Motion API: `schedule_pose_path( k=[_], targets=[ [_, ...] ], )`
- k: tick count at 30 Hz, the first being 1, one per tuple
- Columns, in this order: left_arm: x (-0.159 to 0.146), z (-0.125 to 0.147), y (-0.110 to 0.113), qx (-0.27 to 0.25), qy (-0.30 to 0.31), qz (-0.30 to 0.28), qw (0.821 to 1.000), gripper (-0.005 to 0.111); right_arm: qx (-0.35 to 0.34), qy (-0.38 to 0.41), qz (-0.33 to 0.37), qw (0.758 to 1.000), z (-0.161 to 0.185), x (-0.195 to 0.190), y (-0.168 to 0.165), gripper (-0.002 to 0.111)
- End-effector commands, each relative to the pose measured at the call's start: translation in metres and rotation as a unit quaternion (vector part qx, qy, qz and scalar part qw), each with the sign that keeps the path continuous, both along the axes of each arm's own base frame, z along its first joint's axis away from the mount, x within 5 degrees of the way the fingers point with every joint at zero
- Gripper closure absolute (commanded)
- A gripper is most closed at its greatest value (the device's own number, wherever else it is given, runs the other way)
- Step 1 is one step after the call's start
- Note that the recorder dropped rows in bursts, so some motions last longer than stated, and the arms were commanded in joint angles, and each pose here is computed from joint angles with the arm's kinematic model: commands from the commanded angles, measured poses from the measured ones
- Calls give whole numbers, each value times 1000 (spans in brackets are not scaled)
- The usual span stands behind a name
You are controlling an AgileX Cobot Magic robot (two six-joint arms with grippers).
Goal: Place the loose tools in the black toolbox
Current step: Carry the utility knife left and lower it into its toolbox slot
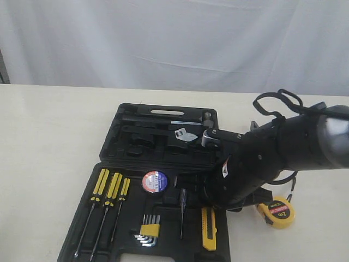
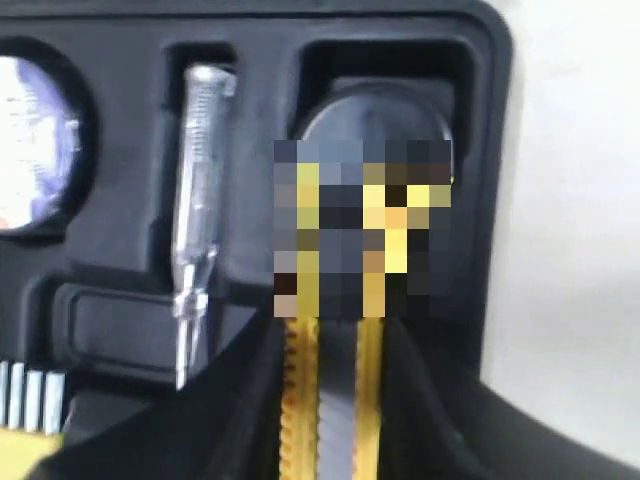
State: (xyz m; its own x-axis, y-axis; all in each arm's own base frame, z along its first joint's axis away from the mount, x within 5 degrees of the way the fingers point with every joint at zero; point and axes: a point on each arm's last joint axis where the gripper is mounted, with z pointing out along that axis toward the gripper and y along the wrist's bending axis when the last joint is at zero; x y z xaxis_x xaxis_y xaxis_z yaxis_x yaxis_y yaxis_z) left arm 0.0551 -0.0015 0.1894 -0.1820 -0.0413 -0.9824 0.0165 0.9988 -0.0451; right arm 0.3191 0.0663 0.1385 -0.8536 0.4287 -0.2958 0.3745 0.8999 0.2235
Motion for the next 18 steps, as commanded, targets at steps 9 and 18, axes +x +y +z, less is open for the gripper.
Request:
schedule_pose_path(
  k=[9, 18],
  targets=[
    [0, -1, 0, -1, 0, -1, 1000, 107, -14, -17, -2, 1000, -1, 3, -2, 108],
    [0, -1, 0, -1, 0, -1, 1000, 107, -14, -17, 0, 1000, -1, 3, -2, 108]
  ],
)
